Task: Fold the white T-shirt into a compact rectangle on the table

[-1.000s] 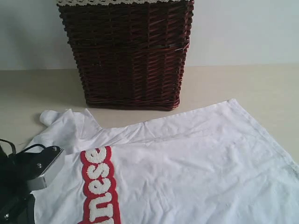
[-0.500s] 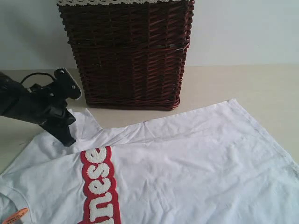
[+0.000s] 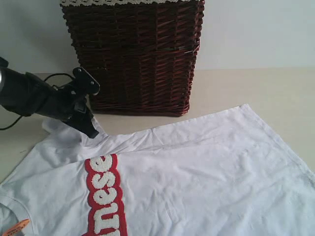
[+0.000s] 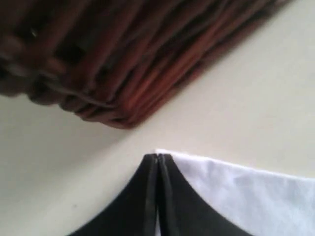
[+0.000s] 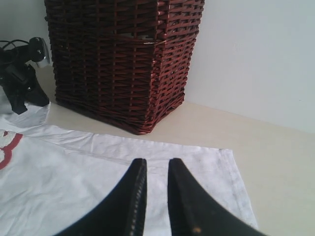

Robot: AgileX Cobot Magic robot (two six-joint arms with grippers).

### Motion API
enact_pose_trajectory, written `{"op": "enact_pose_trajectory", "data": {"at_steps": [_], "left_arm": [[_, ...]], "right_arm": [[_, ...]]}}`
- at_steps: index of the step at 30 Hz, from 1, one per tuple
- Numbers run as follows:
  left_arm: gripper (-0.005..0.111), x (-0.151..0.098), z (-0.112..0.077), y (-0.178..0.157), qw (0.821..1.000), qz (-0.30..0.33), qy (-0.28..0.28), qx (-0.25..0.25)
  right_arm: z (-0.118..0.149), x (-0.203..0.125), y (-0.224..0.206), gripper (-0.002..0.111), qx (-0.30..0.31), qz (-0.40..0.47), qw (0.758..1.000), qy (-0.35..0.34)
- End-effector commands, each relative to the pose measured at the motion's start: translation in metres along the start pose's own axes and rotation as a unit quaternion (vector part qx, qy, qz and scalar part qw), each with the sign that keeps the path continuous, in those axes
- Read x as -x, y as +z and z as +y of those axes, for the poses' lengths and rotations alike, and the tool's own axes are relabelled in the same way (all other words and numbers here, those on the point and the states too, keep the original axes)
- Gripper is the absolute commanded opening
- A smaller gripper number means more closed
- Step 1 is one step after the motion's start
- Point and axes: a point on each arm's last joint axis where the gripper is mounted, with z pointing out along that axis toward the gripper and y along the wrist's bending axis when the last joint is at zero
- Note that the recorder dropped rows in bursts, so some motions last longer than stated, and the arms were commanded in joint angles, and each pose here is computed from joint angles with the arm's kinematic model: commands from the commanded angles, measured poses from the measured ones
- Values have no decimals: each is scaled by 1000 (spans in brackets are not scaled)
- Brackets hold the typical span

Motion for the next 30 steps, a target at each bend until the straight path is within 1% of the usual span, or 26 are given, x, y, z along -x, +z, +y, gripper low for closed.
{"op": "enact_pose_trajectory", "data": {"at_steps": [1, 3, 9, 12, 14, 15, 17, 18, 19, 22, 24, 26, 28, 30], "left_arm": [[0, -5, -2, 8, 1000, 7, -10, -14], [0, -10, -6, 13, 1000, 14, -3, -25], [0, -23, -23, 27, 995, 30, 35, -86], [0, -23, -24, 30, 995, 30, 47, -88], [0, -20, -19, 32, 996, 27, 42, -69], [0, -17, -13, 32, 999, 26, 24, -40], [0, -15, 3, 31, 998, 26, -43, 33], [0, -12, 11, 28, 995, 21, -74, 60], [0, -11, 17, 24, 993, 16, -93, 66], [0, -7, 28, 10, 991, -3, -127, 46], [0, -5, 36, 2, 987, -13, -158, 40], [0, -3, 41, -6, 983, -24, -183, 21], [0, -1, 42, -14, 982, -34, -186, -17], [0, 3, 38, -23, 982, -43, -167, -72]], "right_arm": [[0, -1, 0, 17, 1, 0, 1000, -3], [0, -1, 0, 17, 1, 0, 1000, -3], [0, -1, 0, 17, 1, 0, 1000, -3], [0, -1, 0, 17, 1, 0, 1000, -3], [0, -1, 0, 17, 1, 0, 1000, -3], [0, -1, 0, 17, 1, 0, 1000, -3], [0, -1, 0, 17, 1, 0, 1000, -3], [0, -1, 0, 17, 1, 0, 1000, -3], [0, -1, 0, 17, 1, 0, 1000, -3], [0, -1, 0, 17, 1, 0, 1000, -3], [0, -1, 0, 17, 1, 0, 1000, -3], [0, -1, 0, 17, 1, 0, 1000, -3], [0, -1, 0, 17, 1, 0, 1000, -3], [0, -1, 0, 17, 1, 0, 1000, -3]]}}
